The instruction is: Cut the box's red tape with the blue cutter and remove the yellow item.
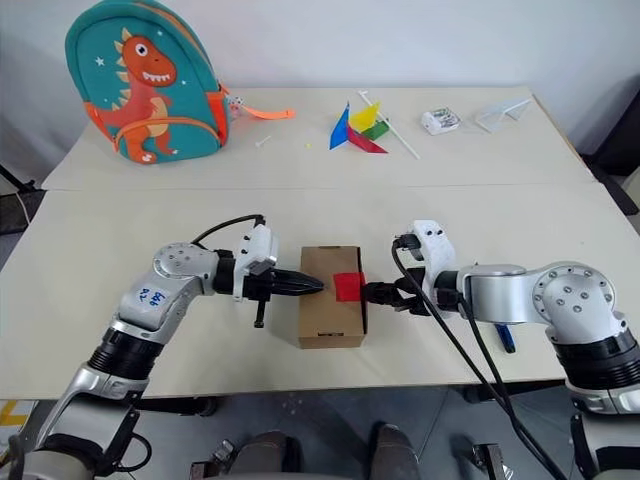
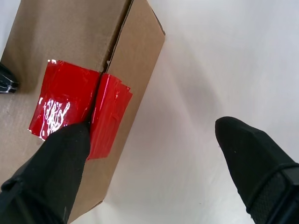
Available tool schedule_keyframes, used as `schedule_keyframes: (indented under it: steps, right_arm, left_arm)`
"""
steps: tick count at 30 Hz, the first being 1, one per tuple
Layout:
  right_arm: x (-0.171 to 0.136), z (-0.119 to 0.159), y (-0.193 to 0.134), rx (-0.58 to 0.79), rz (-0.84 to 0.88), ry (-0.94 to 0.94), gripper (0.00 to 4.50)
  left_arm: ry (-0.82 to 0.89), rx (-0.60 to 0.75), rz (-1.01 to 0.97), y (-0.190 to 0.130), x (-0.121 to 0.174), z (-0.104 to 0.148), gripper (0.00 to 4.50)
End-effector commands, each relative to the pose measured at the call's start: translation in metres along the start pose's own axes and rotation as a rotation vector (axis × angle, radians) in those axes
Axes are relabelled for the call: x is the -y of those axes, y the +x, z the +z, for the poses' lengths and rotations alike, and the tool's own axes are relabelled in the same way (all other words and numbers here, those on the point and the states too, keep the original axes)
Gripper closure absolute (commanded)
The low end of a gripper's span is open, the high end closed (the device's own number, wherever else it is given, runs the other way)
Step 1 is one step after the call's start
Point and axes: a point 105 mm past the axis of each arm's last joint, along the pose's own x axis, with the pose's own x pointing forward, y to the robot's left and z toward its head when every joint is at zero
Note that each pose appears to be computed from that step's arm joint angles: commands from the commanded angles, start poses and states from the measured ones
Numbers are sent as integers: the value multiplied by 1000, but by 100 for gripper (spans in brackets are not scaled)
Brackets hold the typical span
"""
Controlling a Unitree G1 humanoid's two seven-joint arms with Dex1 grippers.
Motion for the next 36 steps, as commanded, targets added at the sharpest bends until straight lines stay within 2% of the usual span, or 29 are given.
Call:
schedule_keyframes:
  steps: [1, 9, 19, 36]
  right_arm:
    - [-3, -4, 4, -21, -10, -34, 5]
    - [0, -11, 11, -44, -39, -33, 5]
    - [19, -10, -4, -72, -113, -81, 5]
    - [41, -6, -16, -72, -221, -260, 5]
  left_arm:
    - [12, -12, -14, 6, 1, 1, 450]
    - [-6, -16, 8, 15, -1, -2, 450]
    - [-80, -78, 20, 15, 6, -20, 450]
    - [-101, -75, 21, 15, 9, -21, 450]
